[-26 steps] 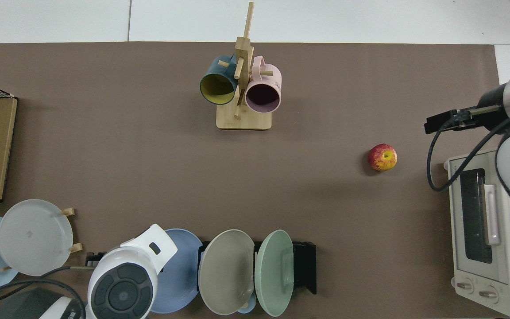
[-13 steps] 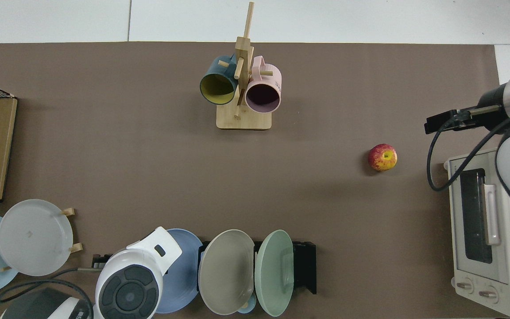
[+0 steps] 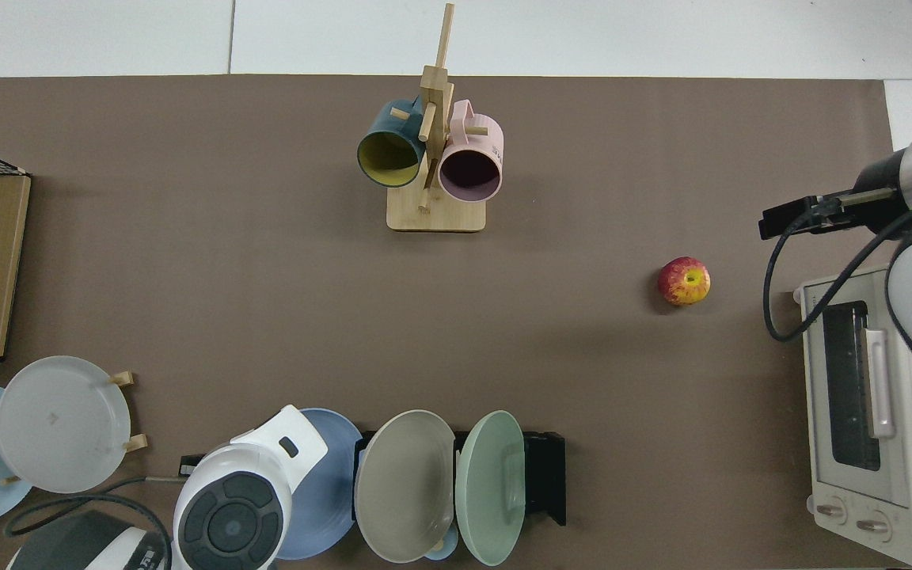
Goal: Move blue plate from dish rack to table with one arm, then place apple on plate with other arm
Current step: 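Grasp the rim of the blue plate with the left gripper, then lift the blue plate out of the rack with the left gripper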
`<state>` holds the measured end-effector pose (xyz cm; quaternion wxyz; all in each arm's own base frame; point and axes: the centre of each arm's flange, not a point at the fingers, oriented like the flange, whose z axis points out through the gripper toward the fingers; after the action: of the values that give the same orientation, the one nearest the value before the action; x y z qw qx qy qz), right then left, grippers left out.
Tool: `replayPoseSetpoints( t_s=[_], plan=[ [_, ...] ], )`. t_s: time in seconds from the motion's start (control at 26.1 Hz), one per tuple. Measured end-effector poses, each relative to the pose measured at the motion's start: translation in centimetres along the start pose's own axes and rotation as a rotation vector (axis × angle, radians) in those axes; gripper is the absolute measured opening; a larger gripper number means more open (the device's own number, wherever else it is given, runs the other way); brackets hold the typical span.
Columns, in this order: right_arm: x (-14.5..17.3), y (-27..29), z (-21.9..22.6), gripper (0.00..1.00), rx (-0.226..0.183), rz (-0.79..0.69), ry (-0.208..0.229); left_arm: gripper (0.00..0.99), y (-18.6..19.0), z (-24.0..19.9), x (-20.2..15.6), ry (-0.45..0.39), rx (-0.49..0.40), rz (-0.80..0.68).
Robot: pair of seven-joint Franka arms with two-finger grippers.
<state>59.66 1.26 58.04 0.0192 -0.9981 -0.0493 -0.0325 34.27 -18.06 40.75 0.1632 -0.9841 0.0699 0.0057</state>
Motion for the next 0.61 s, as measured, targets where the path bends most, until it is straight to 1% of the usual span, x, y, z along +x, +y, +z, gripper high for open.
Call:
replayPoseSetpoints(
  t_s=[0.08, 0.31, 0.5, 0.61],
  plan=[
    [0.0, 0.0, 0.0, 1.0, 0.0, 0.0, 0.0, 0.053, -0.2, -0.3, 0.0, 0.0, -0.001, 0.009],
    [0.0, 0.0, 0.0, 1.0, 0.0, 0.0, 0.0, 0.048, -1.5, -2.0, 0.9, 0.018, -0.006, -0.021],
    [0.0, 0.0, 0.0, 1.0, 0.0, 0.0, 0.0, 0.048, -3.2, -5.4, 2.0, 0.041, 0.044, -0.038],
    [0.0, 0.0, 0.0, 1.0, 0.0, 0.0, 0.0, 0.048, -5.4, -8.4, 3.0, 0.063, 0.079, -0.071]
  ],
)
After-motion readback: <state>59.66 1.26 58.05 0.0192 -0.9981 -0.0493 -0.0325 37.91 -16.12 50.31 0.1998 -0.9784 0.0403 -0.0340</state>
